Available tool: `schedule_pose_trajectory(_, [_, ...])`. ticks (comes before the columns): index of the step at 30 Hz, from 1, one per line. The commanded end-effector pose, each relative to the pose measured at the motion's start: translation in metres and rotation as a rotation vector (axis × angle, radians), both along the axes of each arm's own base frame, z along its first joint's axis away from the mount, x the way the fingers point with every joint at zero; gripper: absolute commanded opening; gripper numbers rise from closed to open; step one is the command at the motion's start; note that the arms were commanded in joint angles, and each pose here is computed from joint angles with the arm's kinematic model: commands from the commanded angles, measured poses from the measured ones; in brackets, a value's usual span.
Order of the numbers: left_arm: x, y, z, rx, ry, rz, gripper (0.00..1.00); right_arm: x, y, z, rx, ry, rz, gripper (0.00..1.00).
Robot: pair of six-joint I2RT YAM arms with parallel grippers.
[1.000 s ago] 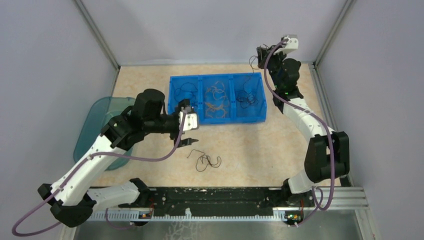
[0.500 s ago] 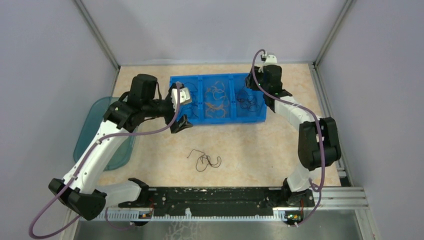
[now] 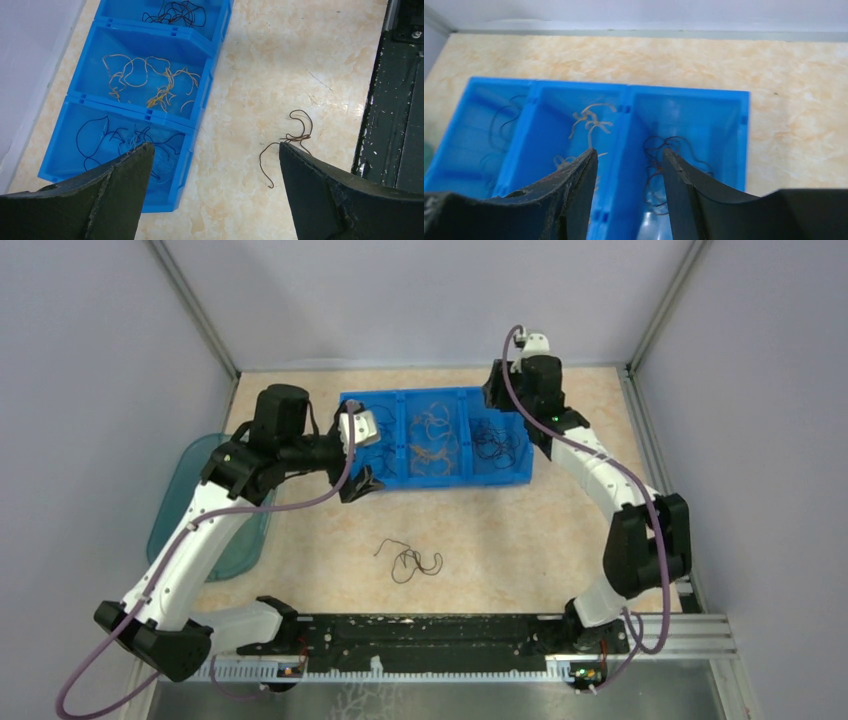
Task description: Untangle the cables
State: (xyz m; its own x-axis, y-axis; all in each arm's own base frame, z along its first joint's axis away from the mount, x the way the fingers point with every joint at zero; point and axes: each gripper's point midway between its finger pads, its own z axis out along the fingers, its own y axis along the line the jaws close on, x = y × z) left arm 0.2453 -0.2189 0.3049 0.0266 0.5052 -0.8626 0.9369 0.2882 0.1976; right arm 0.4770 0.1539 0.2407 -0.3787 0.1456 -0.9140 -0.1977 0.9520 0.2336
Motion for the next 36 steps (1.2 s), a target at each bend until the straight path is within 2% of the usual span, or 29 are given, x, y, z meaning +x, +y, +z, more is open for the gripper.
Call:
schedule_pose_trajectory(1, [0.001,0.001,0.016,-0.032,-0.032,0.0,1.0,-0.049,0.049,0.05,0.04,-0.152,0.202,0.51])
schedule_pose_trajectory(6, [0.015,0.023,-0.008,-0.004,-0.002,0.043,1.0,-0.145,0.116,0.004,0.016,-0.156,0.544,0.52])
schedule_pose_trajectory(10, [0.025,0.042,-0.024,-0.003,0.03,0.083,1.0,-0.233,0.155,-0.043,0.016,-0.15,0.789,0.58])
schedule_pose_trajectory(13, [0.03,0.05,-0.032,-0.006,0.057,0.109,1.0,-0.276,0.172,-0.082,0.01,-0.091,0.898,0.64])
schedule_pose_trajectory(15, [0.031,0.054,-0.036,-0.009,0.076,0.122,1.0,-0.293,0.181,-0.105,0.0,-0.031,0.931,0.64])
schedule_pose_trajectory(18, [0.034,0.055,-0.032,-0.032,0.056,0.127,1.0,-0.305,0.193,-0.132,-0.034,0.035,0.949,0.63])
schedule_pose_trajectory(22, [0.029,0.055,-0.028,-0.043,0.039,0.127,1.0,-0.308,0.202,-0.153,-0.038,0.082,0.946,0.55])
schedule_pose_trajectory(28, [0.025,0.056,-0.024,-0.05,0.029,0.121,1.0,-0.289,0.203,-0.17,-0.083,0.105,0.853,0.35])
schedule_pose_trajectory(33, [0.025,0.055,-0.015,-0.055,0.001,0.112,1.0,-0.278,0.201,-0.138,-0.058,0.033,0.803,0.02])
schedule_pose_trajectory(36, [0.026,0.055,-0.011,-0.056,-0.017,0.105,1.0,-0.269,0.194,-0.102,-0.006,-0.031,0.787,0.0])
